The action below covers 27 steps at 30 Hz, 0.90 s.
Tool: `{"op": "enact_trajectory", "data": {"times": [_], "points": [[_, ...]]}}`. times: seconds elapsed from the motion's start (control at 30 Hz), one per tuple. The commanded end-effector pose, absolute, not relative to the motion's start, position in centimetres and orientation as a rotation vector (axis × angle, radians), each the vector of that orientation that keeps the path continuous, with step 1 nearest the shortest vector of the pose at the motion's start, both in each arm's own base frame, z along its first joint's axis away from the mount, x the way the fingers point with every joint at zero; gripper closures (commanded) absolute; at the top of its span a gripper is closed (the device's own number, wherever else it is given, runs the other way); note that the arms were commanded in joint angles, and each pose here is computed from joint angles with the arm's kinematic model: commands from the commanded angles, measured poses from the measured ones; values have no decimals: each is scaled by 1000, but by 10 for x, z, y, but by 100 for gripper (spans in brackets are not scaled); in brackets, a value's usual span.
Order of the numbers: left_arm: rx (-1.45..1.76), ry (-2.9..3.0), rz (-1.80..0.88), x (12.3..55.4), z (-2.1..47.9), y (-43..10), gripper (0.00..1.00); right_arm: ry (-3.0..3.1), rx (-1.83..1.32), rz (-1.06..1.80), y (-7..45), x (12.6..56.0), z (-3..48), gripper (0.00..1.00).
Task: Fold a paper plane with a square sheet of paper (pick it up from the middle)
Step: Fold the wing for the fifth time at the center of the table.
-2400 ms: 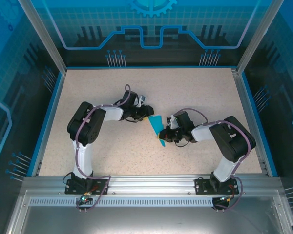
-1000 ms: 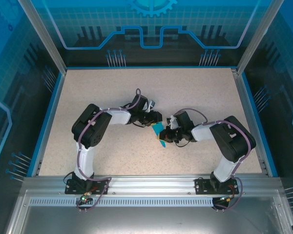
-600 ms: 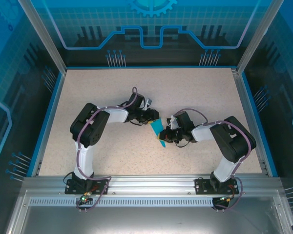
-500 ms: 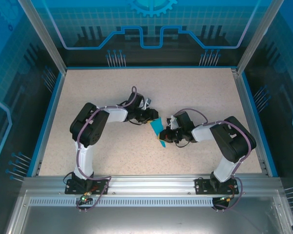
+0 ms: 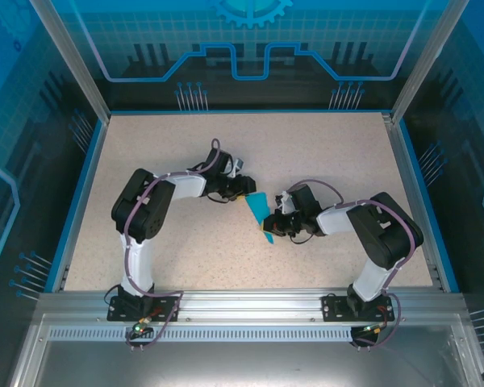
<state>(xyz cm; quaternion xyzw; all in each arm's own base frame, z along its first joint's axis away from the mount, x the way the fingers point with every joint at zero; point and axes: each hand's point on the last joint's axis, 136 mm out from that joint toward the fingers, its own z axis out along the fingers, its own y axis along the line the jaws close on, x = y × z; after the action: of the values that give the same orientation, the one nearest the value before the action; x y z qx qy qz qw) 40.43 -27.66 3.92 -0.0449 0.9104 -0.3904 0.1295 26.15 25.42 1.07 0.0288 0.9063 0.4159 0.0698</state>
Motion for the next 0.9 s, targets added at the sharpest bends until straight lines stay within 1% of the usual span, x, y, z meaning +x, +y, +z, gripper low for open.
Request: {"op": "enact_trajectory", "data": {"times": [0.0, 0.17, 0.3, 0.5, 0.7, 0.87], "points": [[-92, 2567, -1100, 412, 84, -268, 55, 2918, 217, 1136, 234, 231, -25, 97], [-38, 2542, -1108, 395, 103, -276, 54, 2908, 225, 1135, 235, 235, -24, 97], [27, 2570, -1185, 373, 96, -304, 55, 2890, 242, 1140, 236, 237, -23, 96], [43, 2650, -1224, 354, 64, -336, 57, 2852, 240, 1170, 239, 242, -17, 96], [-10, 2713, -1194, 349, 34, -332, 58, 2818, 228, 1189, 241, 244, -9, 95], [-52, 2785, -1055, 348, 4, -316, 60, 2761, 148, 1247, 248, 246, 13, 93]]}}
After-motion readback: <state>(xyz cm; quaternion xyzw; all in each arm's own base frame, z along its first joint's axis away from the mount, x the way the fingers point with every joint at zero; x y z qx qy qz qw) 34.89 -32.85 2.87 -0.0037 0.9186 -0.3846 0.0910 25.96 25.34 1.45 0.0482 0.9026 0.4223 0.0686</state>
